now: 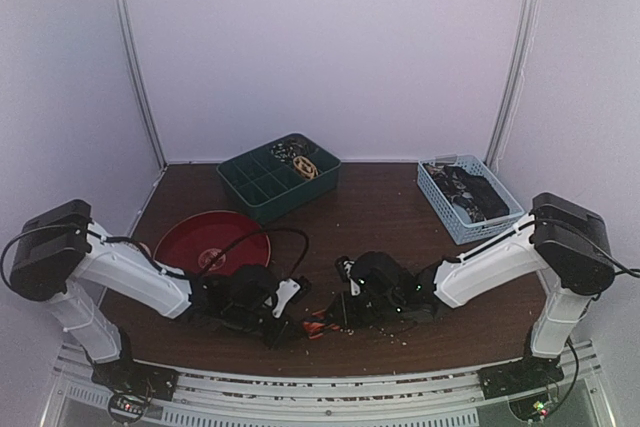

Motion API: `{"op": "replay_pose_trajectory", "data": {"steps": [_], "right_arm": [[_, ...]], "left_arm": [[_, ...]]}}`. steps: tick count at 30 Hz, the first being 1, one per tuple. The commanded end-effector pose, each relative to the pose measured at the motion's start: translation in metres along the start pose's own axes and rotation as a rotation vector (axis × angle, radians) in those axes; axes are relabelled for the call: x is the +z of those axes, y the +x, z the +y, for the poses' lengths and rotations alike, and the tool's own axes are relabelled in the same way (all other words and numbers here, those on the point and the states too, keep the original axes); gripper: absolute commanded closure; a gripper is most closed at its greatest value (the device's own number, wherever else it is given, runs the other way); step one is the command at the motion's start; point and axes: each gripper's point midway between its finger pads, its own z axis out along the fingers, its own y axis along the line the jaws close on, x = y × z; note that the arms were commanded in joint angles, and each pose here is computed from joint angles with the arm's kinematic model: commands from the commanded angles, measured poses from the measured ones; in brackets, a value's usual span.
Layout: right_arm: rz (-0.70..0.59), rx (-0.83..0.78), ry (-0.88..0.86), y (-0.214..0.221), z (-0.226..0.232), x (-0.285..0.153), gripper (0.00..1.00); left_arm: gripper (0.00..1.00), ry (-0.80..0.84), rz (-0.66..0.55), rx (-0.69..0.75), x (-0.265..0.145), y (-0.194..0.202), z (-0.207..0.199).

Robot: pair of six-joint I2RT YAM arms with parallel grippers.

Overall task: Roll the ties
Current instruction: Roll the tie at the center of the board.

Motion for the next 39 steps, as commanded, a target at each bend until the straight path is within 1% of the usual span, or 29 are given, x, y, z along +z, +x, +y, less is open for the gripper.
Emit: {"op": "replay_pose_trajectory", "data": {"steps": [1,9,12,14,18,22,27,30,34,39], "right_arm": [[0.023,-0.005,0.068,0.009,-0.017,-0.006,0.83],[0.019,-0.004,0.068,0.007,-0.016,-0.007,0.86],[0.014,-0.003,0.060,0.005,-0.013,-0.010,0.80],[0.005,-0.004,0.055,0.002,-0.010,-0.013,0.79],[-0.006,-0.006,0.050,-0.002,-0.006,-0.016,0.79],[0.001,-0.008,0.057,-0.001,-0.008,-0.014,0.83],[0.009,-0.007,0.067,0.002,-0.011,-0.011,0.86],[0.009,-0.003,0.067,0.002,-0.012,-0.010,0.87],[0.008,-0.004,0.065,0.000,-0.009,-0.010,0.87],[-0.009,-0.014,0.074,-0.008,-0.002,-0.018,0.79]], "left_arm": [[1.00,0.012,0.007,-0.011,0.008,0.003,-0.005],[1.00,-0.008,-0.003,-0.029,0.006,0.003,-0.001],[1.00,-0.024,0.009,-0.046,0.003,0.008,0.001],[1.00,-0.039,0.003,-0.052,-0.002,0.006,0.002],[1.00,-0.032,-0.059,-0.070,-0.014,-0.019,-0.008],[1.00,-0.017,-0.126,-0.093,-0.024,-0.046,-0.019],[1.00,0.053,-0.182,-0.099,-0.025,-0.066,-0.035],[1.00,0.090,-0.173,-0.089,-0.016,-0.066,-0.042],[1.00,0.081,-0.131,-0.090,0.003,-0.055,-0.036],[1.00,0.074,-0.083,-0.099,0.019,-0.039,-0.029]]}}
